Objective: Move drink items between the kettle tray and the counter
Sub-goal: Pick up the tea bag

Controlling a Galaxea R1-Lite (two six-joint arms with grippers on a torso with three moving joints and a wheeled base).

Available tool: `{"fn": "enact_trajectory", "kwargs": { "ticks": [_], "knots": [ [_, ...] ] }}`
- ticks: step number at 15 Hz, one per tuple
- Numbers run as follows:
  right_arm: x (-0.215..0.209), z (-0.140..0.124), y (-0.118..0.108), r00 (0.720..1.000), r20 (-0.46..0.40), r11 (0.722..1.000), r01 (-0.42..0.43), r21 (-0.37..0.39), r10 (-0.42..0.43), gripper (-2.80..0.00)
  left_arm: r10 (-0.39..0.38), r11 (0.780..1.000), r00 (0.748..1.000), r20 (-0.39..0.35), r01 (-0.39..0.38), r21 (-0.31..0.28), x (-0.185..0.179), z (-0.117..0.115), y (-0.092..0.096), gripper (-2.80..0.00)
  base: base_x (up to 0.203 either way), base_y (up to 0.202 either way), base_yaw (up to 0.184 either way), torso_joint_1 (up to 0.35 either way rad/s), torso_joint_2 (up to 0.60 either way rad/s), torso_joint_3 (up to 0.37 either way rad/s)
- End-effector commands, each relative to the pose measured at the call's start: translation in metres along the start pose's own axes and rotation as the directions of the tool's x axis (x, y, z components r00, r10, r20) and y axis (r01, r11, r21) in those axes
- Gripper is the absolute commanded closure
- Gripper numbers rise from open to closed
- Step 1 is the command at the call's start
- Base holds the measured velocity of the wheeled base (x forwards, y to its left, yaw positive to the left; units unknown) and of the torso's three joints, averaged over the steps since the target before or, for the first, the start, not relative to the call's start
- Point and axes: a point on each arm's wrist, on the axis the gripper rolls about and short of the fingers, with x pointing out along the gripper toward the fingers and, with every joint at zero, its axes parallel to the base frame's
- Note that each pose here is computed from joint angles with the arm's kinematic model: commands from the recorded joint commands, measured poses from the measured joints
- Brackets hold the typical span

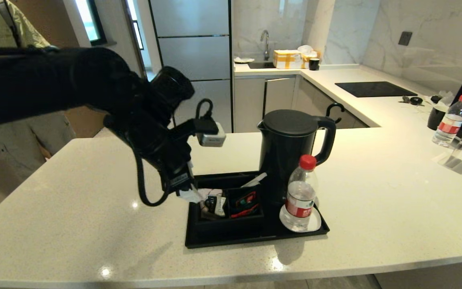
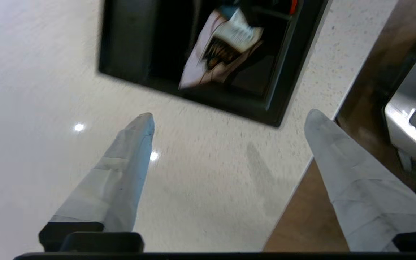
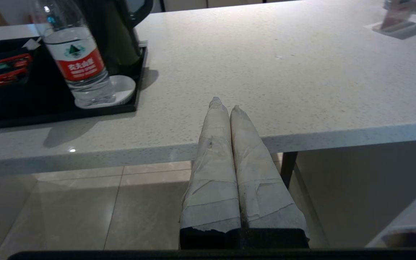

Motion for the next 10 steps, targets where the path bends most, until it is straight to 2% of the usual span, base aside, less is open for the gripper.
{"fn": "enact_trajectory", "kwargs": {
  "ticks": [1,10],
  "knots": [
    [0.0,0.0,0.0,1.0,0.0,1.0,0.0,0.0,0.0,0.0,-0.047,0.999,0.998,-0.042,0.048,0.019,0.032,0.007,-0.001,-2.8,0.0,0.0,0.0,0.0,0.0,0.0],
    [0.0,0.0,0.0,1.0,0.001,1.0,0.0,0.0,0.0,0.0,-0.092,0.995,0.991,-0.101,0.095,0.024,0.076,0.01,-0.002,-2.8,0.0,0.0,0.0,0.0,0.0,0.0]
  ]
}}
